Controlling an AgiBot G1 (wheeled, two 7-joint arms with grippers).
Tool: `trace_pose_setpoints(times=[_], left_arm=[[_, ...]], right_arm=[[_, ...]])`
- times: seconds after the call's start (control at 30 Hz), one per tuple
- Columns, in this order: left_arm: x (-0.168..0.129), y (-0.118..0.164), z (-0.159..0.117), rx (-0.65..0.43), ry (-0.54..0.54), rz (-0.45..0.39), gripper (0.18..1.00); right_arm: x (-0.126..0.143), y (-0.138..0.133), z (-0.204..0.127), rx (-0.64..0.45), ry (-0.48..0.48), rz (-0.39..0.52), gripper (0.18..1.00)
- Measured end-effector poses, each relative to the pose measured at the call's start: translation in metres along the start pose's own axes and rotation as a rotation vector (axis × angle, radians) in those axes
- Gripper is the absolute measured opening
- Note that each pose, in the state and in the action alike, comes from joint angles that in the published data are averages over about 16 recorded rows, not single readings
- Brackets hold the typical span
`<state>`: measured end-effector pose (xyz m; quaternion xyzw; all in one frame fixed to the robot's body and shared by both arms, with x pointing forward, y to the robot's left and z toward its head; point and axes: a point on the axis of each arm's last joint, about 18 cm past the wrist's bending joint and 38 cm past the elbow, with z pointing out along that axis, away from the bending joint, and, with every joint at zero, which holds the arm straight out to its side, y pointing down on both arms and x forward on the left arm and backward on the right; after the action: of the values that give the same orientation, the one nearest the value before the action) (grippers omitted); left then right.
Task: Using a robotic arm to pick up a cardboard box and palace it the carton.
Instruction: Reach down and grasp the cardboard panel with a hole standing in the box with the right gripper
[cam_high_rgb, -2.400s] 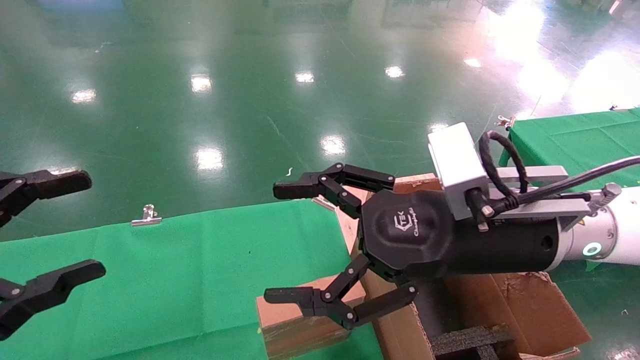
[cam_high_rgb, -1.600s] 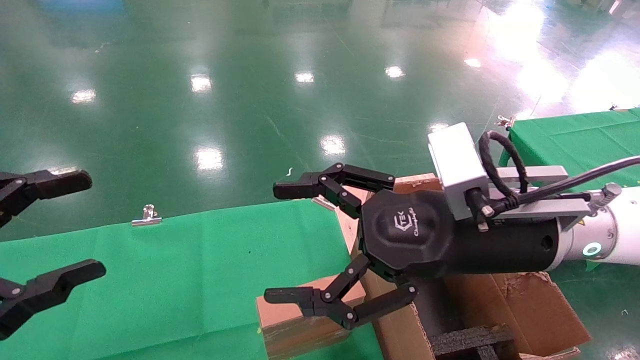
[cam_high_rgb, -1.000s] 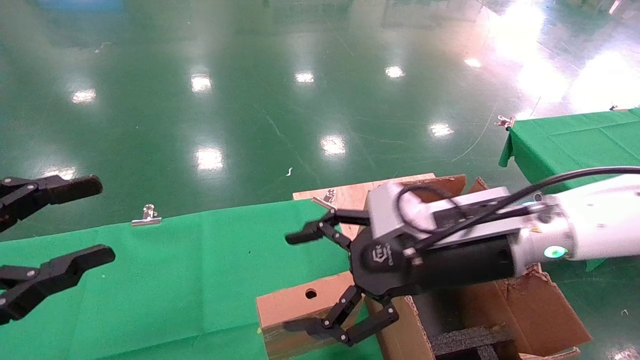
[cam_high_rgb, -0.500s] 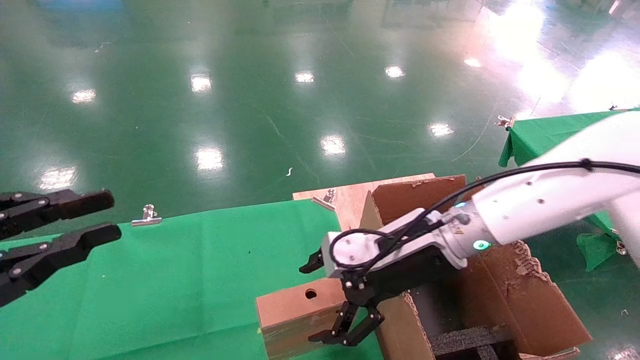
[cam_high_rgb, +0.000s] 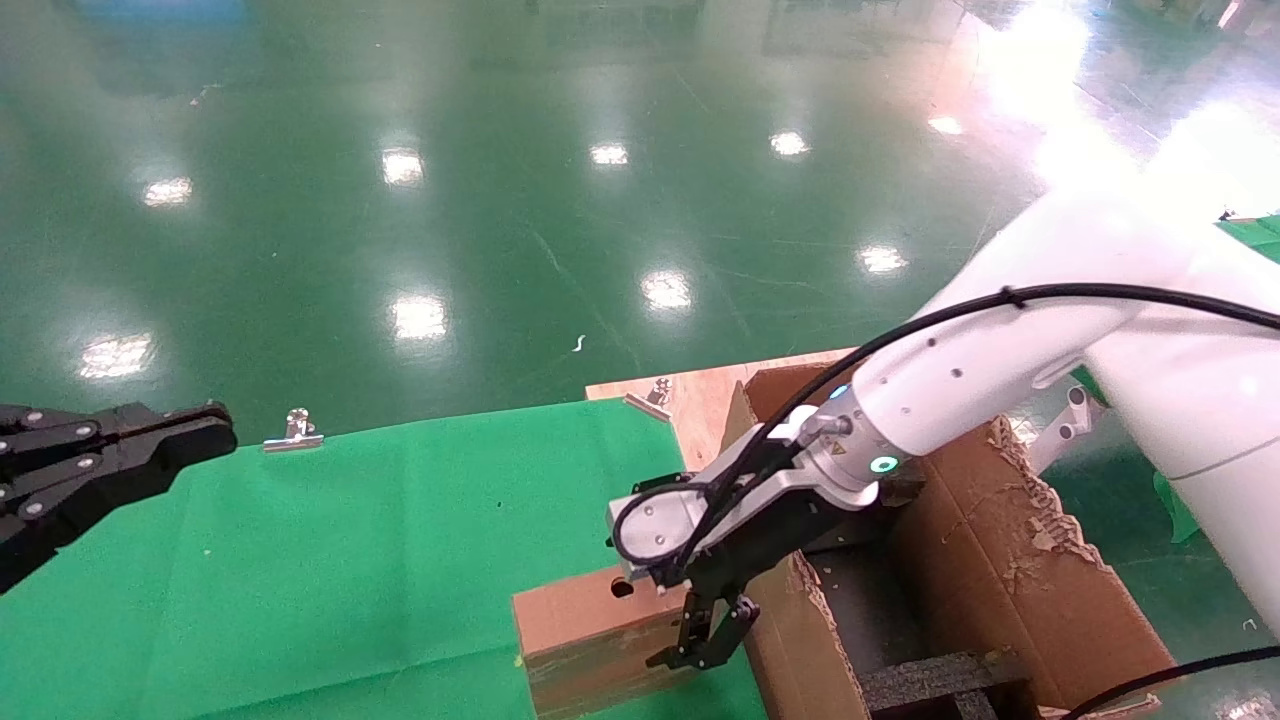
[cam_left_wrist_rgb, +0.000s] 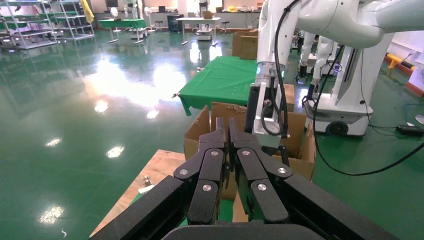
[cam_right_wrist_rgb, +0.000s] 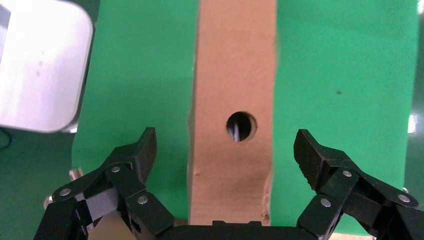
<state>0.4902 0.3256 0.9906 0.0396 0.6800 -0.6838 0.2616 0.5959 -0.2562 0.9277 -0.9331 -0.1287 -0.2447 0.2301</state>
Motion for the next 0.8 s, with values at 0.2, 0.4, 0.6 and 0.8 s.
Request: trace_pose_setpoints(times=[0.2,0.4,0.6,0.8], left_arm=[[0.0,0.0,0.0,0.0,0.0,0.0,0.212],[-0.0001,0.0,-0.0001,0.0,0.0,0.0,0.203],[-0.0001,0.0001,-0.0001,0.0,-0.001,0.0,0.232],[-0.0001,0.0001,-0.0001,0.0,-0.001,0.0,0.291]], right_arm=[[0.0027,0.0003,0.0063,-0.048,-0.022,-0.035,1.001],[0.0035,0.0008,0.0086,-0.065,-0.03,-0.047,1.0],[0.0035,0.0009,0.0087,-0.065,-0.03,-0.046,0.988],[0.0032,0.0009,0.0082,-0.061,-0.028,-0.045,0.951]])
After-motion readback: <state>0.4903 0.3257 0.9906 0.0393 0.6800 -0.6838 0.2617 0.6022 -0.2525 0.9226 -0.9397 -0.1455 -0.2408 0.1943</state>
